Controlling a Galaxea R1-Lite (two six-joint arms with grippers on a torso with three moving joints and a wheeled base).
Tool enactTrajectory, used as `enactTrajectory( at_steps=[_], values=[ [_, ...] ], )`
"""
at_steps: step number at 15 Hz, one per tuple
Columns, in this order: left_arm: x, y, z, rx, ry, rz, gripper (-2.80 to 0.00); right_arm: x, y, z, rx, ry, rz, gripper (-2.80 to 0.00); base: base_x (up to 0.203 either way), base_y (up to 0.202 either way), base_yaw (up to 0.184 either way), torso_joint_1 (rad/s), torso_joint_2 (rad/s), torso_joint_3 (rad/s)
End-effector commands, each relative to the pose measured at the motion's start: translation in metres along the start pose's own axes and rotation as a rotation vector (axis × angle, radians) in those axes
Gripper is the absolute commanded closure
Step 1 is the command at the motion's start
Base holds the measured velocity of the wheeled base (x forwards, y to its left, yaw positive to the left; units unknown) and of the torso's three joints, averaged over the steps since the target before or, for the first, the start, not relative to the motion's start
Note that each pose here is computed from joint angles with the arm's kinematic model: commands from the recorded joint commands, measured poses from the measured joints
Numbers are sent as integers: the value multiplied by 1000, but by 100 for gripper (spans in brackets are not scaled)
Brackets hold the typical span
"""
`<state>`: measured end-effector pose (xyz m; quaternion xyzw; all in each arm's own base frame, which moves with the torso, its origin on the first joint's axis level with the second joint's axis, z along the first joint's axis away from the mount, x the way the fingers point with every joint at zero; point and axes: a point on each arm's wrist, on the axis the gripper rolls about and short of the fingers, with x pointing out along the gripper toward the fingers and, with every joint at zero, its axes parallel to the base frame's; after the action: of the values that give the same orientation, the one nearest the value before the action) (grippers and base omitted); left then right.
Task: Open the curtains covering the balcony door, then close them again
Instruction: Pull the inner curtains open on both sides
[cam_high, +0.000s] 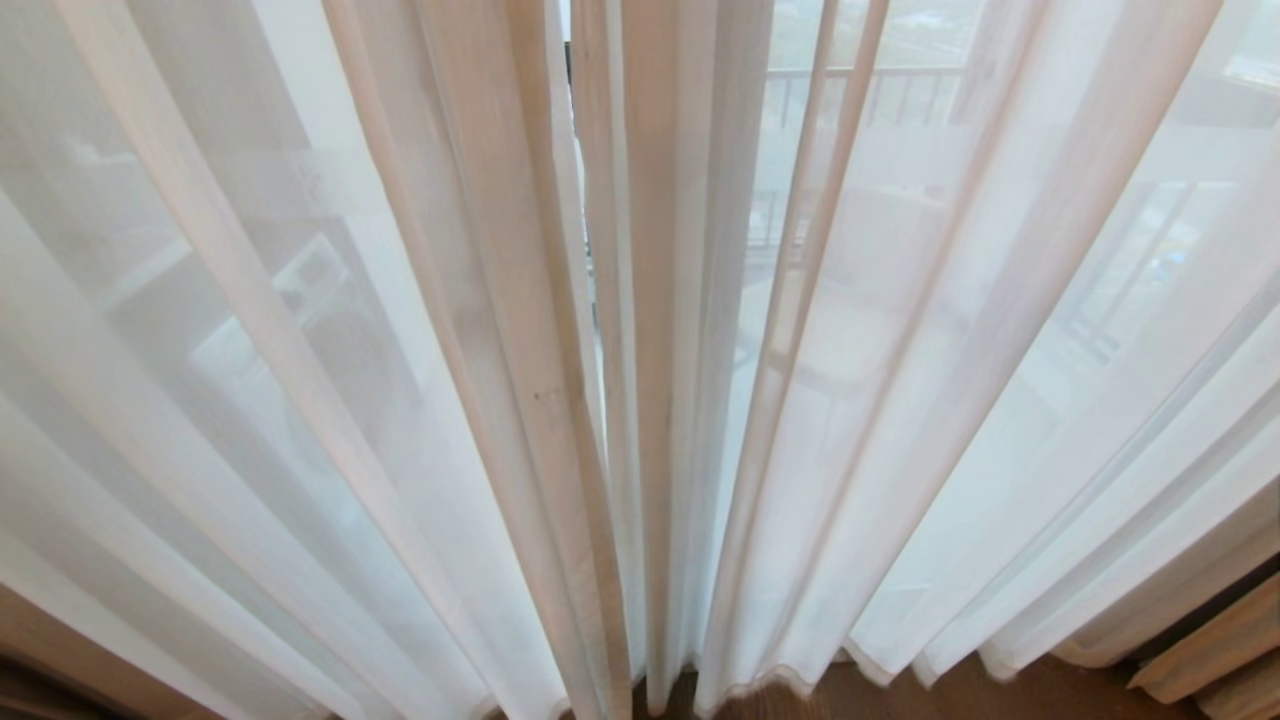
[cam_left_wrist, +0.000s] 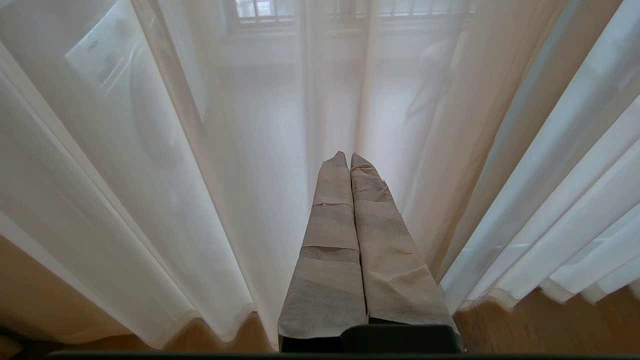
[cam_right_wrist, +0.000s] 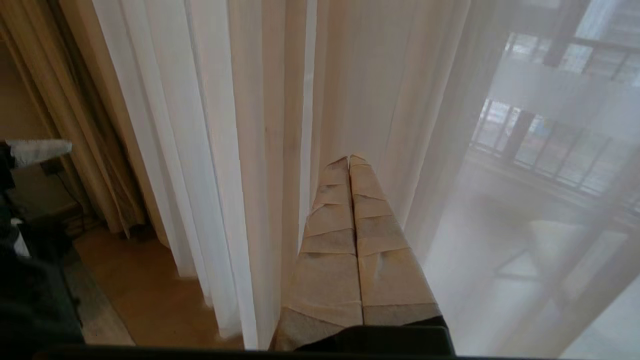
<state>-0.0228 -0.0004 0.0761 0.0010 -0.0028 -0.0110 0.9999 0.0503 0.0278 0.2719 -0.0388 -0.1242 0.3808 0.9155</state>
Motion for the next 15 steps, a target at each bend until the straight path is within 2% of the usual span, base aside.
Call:
enactTrajectory(
  at_steps=[1, 2, 3, 6, 11, 15],
  values=[
    [0, 0, 0, 0, -1, -1, 0, 47, -19, 8, 64, 30, 45, 0, 0, 0, 0, 0, 0, 0],
    [0, 0, 0, 0, -1, 1, 0, 62, -24, 14, 77, 14, 66, 0, 0, 0, 0, 0, 0, 0],
    [0, 0, 0, 0, -1, 1, 0, 77, -28, 19, 83, -1, 83, -280, 0, 0, 0, 0, 0, 0],
    [0, 0, 0, 0, -1, 1, 0, 120, -43, 31, 84, -39, 101, -280, 0, 0, 0, 0, 0, 0],
    [0, 0, 0, 0, -1, 1, 0, 170, -62, 41, 120, -78, 106, -280, 0, 0, 0, 0, 0, 0],
    [0, 0, 0, 0, -1, -1, 0, 209, -68, 41, 128, -94, 138, -280, 0, 0, 0, 0, 0, 0]
  ],
)
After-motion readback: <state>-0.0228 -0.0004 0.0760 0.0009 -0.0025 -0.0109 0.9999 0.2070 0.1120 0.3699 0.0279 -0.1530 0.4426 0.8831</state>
